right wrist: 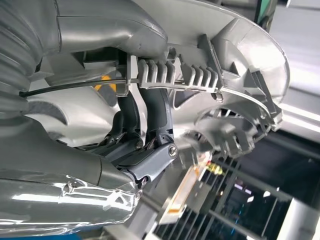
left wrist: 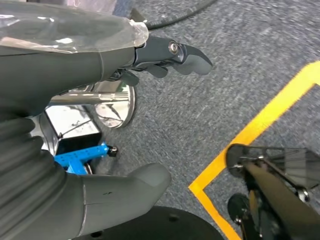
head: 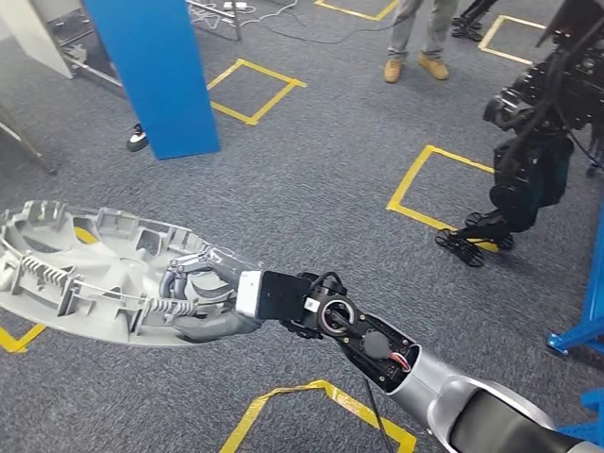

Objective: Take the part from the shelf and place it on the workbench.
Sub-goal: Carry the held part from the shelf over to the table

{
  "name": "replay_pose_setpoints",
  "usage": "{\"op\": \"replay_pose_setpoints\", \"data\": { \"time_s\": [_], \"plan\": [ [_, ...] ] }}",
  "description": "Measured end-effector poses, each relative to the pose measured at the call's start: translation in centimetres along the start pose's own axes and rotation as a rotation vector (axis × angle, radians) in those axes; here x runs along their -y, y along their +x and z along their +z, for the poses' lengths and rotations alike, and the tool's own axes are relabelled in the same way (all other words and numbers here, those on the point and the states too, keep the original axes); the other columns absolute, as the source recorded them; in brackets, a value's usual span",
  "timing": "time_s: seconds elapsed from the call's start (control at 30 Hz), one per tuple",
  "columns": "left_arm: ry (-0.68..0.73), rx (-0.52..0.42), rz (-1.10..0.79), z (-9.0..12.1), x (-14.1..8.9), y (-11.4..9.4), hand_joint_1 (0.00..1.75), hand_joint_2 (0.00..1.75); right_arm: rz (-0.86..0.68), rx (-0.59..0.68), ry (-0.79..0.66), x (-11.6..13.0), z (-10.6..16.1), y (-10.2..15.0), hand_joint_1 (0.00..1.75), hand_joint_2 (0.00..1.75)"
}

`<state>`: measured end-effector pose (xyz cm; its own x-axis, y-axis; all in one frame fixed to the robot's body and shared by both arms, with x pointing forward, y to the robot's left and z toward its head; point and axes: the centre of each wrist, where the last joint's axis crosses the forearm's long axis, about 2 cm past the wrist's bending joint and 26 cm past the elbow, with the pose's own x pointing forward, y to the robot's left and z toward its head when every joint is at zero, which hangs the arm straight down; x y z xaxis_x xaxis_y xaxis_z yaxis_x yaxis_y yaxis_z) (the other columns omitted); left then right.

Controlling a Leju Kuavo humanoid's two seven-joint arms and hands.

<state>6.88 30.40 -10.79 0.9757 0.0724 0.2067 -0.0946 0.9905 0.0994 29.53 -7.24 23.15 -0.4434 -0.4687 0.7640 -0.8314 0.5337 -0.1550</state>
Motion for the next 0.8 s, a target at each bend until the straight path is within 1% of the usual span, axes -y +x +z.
{"op": "replay_pose_setpoints", "data": {
  "time_s": [0.8],
  "plan": [
    [0.006,-0.004,-0.008,0.0,-0.02,-0.11,0.0,1.75,-0.004,0.007,-0.001,-0.2,0.14,0.11,1.75,1.75]
  ]
}}
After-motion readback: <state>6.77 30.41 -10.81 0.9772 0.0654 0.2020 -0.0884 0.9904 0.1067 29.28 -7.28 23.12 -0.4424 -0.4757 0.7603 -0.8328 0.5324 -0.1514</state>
